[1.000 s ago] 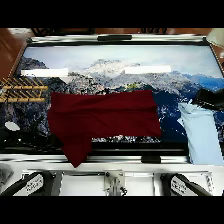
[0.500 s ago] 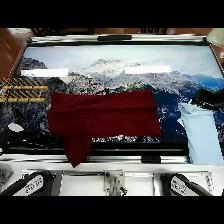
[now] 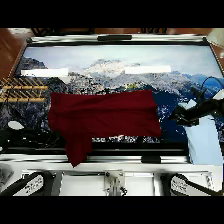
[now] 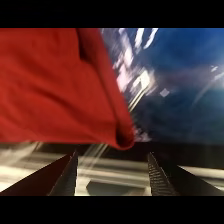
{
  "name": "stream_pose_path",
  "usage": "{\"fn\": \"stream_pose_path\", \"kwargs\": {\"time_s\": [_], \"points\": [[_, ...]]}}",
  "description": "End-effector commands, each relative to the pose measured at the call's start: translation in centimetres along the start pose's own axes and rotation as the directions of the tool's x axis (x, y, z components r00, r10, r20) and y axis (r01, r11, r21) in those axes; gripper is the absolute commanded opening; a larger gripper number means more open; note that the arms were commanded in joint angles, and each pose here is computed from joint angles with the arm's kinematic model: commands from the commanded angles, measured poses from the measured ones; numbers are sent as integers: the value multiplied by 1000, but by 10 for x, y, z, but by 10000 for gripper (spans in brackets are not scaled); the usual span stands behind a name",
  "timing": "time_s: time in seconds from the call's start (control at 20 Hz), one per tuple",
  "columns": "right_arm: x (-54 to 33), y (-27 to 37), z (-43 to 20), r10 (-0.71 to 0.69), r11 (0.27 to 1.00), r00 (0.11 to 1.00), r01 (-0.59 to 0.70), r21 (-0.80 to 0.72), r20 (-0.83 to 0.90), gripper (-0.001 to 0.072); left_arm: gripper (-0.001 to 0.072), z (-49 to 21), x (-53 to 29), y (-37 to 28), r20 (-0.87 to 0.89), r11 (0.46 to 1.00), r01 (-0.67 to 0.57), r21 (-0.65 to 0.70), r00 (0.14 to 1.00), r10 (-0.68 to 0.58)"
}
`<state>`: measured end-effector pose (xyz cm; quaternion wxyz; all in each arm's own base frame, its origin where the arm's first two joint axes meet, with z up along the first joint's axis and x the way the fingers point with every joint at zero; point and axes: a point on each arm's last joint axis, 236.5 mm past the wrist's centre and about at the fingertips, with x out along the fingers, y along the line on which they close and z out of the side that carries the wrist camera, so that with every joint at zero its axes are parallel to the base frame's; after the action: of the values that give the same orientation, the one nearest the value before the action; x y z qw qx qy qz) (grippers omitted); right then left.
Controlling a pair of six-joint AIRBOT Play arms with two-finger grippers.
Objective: Fold the shirts.
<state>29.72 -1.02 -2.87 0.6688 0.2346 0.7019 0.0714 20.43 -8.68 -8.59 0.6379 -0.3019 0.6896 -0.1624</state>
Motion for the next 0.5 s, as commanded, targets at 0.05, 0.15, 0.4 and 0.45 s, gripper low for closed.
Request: {"fn": "stream_pose_path", "kwargs": {"time_s": [0.05, 0.15, 0.4, 0.45], "points": [[53, -8, -21, 31, 999, 999, -29, 31, -44, 547, 36, 0, -2, -4, -9, 1000, 9, -6, 1000, -9], [66, -10, -23, -10, 1000, 999, 10, -6, -40, 547, 36, -1, -3, -4, -12, 1000, 10, -19, 1000, -10], [81, -4, -33, -43, 997, 994, 36, -72, -99, 547, 37, -2, -3, -6, -16, 1000, 14, -24, 1000, -14], [84, -2, -34, -42, 996, 993, 33, -83, -109, 547, 36, -2, -3, -8, -17, 999, 25, -26, 1000, -25]]}}
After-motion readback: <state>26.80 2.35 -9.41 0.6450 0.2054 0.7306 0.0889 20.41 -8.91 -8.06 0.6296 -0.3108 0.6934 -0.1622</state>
